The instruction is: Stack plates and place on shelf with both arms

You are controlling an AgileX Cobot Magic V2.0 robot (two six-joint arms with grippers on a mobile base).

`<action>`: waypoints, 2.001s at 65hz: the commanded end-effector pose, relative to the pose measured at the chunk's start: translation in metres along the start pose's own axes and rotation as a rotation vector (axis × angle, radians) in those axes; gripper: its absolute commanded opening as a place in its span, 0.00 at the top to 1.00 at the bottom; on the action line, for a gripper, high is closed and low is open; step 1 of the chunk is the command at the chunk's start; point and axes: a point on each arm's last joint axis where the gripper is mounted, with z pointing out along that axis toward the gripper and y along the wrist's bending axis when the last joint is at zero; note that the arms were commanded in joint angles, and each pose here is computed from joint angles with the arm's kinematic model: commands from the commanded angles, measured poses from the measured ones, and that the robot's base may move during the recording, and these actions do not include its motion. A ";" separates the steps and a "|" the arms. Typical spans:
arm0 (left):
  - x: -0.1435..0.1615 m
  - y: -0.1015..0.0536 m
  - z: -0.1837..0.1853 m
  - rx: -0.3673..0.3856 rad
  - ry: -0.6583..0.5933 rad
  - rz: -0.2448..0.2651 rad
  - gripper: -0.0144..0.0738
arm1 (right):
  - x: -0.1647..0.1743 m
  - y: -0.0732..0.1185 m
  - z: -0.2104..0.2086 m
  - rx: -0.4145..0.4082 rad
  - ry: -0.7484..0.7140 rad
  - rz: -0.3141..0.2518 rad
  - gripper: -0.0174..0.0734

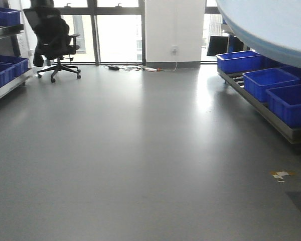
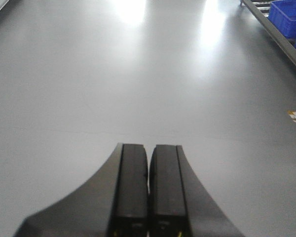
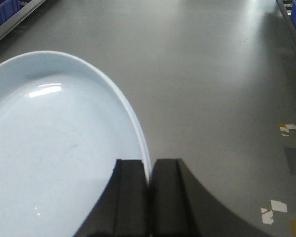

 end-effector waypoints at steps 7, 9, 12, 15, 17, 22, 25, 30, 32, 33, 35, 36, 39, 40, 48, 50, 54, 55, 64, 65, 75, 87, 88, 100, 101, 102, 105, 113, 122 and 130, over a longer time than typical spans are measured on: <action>-0.016 -0.003 -0.002 0.023 -0.096 0.000 0.74 | -0.018 0.001 -0.006 -0.010 -0.127 -0.006 0.78; -0.016 -0.003 -0.002 0.023 -0.096 0.000 0.74 | -0.018 0.001 -0.006 -0.010 -0.127 -0.006 0.78; -0.016 -0.003 -0.002 0.023 -0.096 0.000 0.74 | -0.018 0.001 -0.006 -0.010 -0.127 -0.006 0.78; -0.016 -0.003 -0.002 0.023 -0.096 0.000 0.74 | -0.018 0.001 -0.006 -0.010 -0.127 -0.006 0.78; -0.016 -0.003 -0.002 0.023 -0.096 0.000 0.74 | -0.018 0.001 -0.006 -0.010 -0.128 -0.006 0.78; -0.016 -0.003 -0.002 0.023 -0.096 0.000 0.74 | -0.018 0.001 -0.006 -0.010 -0.128 -0.006 0.78; -0.016 -0.003 -0.002 0.023 -0.096 0.000 0.74 | -0.018 0.001 -0.006 -0.010 -0.127 -0.006 0.78; -0.016 -0.003 -0.002 0.023 -0.096 0.000 0.74 | -0.018 0.001 -0.006 -0.010 -0.127 -0.006 0.78; -0.016 -0.003 -0.002 0.023 -0.096 0.000 0.74 | -0.018 0.001 -0.006 -0.010 -0.127 -0.006 0.78; -0.016 -0.003 -0.002 0.023 -0.096 0.000 0.74 | -0.018 0.001 -0.006 -0.010 -0.127 -0.006 0.78; -0.016 -0.003 -0.002 0.023 -0.096 0.000 0.74 | -0.018 0.001 -0.006 -0.010 -0.127 -0.006 0.78; -0.016 -0.003 -0.002 0.023 -0.096 0.000 0.74 | -0.018 0.001 -0.006 -0.010 -0.127 -0.006 0.78; -0.016 -0.003 -0.002 0.023 -0.096 0.000 0.74 | -0.018 0.001 -0.006 -0.010 -0.127 -0.006 0.78; -0.016 -0.003 -0.002 0.023 -0.096 0.000 0.74 | -0.018 0.001 -0.006 -0.010 -0.127 -0.006 0.78; -0.016 -0.003 -0.002 0.023 -0.096 0.000 0.74 | -0.018 0.001 -0.006 -0.010 -0.127 -0.006 0.78; -0.016 -0.003 -0.002 0.023 -0.096 0.000 0.74 | -0.018 0.001 -0.006 -0.010 -0.127 -0.006 0.78; -0.016 -0.003 -0.002 0.023 -0.096 0.000 0.74 | -0.018 0.001 -0.006 -0.010 -0.127 -0.006 0.78; -0.016 -0.003 -0.002 0.023 -0.096 0.000 0.74 | -0.018 0.001 -0.006 -0.010 -0.127 -0.006 0.78; -0.016 -0.003 -0.002 0.023 -0.096 0.000 0.74 | -0.018 0.001 -0.006 -0.010 -0.127 -0.006 0.78; -0.016 -0.003 -0.002 0.023 -0.096 0.000 0.74 | -0.018 0.001 -0.006 -0.010 -0.127 -0.006 0.78; -0.016 -0.003 -0.002 0.023 -0.096 0.000 0.74 | -0.018 0.001 -0.006 -0.010 -0.127 -0.006 0.78; -0.016 -0.003 -0.002 0.023 -0.096 0.000 0.74 | -0.018 0.001 -0.006 -0.010 -0.128 -0.006 0.78; -0.016 -0.003 -0.002 0.023 -0.096 0.000 0.74 | -0.018 0.001 -0.006 -0.010 -0.127 -0.006 0.78; -0.016 -0.003 -0.002 0.023 -0.096 0.000 0.74 | -0.018 0.001 -0.006 -0.010 -0.127 -0.006 0.78; -0.016 -0.003 -0.002 0.023 -0.096 0.000 0.74 | -0.018 0.001 -0.006 -0.010 -0.127 -0.006 0.78; -0.016 -0.003 -0.002 0.023 -0.096 0.000 0.74 | -0.018 0.001 -0.006 -0.010 -0.127 -0.006 0.78; -0.016 -0.003 -0.002 0.023 -0.096 0.000 0.74 | -0.018 0.001 -0.006 -0.010 -0.127 -0.006 0.78; -0.016 -0.003 -0.002 0.023 -0.096 0.000 0.74 | -0.018 0.001 -0.006 -0.010 -0.128 -0.006 0.78; -0.016 -0.003 -0.002 0.023 -0.096 0.000 0.74 | -0.018 0.001 -0.006 -0.010 -0.128 -0.006 0.78; -0.016 -0.003 -0.002 0.023 -0.096 0.000 0.74 | -0.018 0.001 -0.006 -0.010 -0.128 -0.006 0.78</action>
